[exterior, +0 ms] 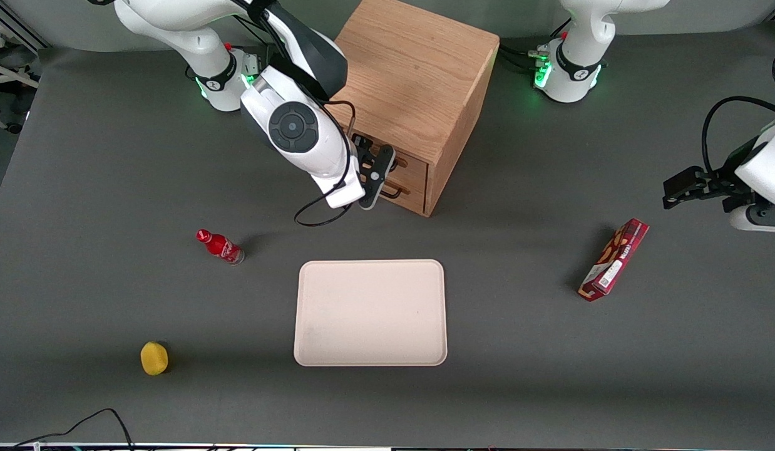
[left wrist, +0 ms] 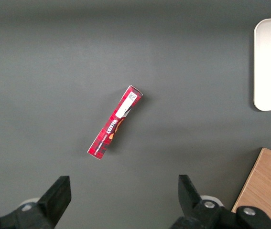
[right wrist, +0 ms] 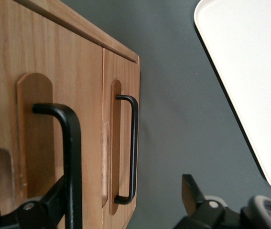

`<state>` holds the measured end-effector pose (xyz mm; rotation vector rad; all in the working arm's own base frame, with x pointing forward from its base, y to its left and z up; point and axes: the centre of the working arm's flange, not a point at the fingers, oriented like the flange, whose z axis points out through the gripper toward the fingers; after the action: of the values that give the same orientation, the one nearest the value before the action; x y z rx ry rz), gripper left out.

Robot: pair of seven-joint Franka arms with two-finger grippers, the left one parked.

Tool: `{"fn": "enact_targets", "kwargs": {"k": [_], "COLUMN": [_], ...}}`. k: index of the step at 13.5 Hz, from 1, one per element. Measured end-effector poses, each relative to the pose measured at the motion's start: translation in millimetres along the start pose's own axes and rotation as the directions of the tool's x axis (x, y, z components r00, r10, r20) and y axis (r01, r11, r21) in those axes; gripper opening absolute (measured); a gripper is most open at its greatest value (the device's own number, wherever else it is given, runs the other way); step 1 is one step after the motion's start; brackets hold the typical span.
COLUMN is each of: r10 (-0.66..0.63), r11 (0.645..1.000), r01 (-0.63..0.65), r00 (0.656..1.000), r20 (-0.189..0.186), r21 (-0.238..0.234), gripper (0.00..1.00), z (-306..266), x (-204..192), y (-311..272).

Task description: Open upper drawer

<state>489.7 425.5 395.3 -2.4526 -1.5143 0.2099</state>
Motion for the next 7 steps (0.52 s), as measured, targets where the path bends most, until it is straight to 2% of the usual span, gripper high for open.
{"fn": "enact_targets", "kwargs": {"k": [7], "r10": [0.005], "r11": [1.0], "r01": [-0.005], "r00": [1.0], "r20": [-0.006], "r21": [0.006], "gripper": [1.0], "z": [11.0], "x": [0.9], "y": [3.8]}}
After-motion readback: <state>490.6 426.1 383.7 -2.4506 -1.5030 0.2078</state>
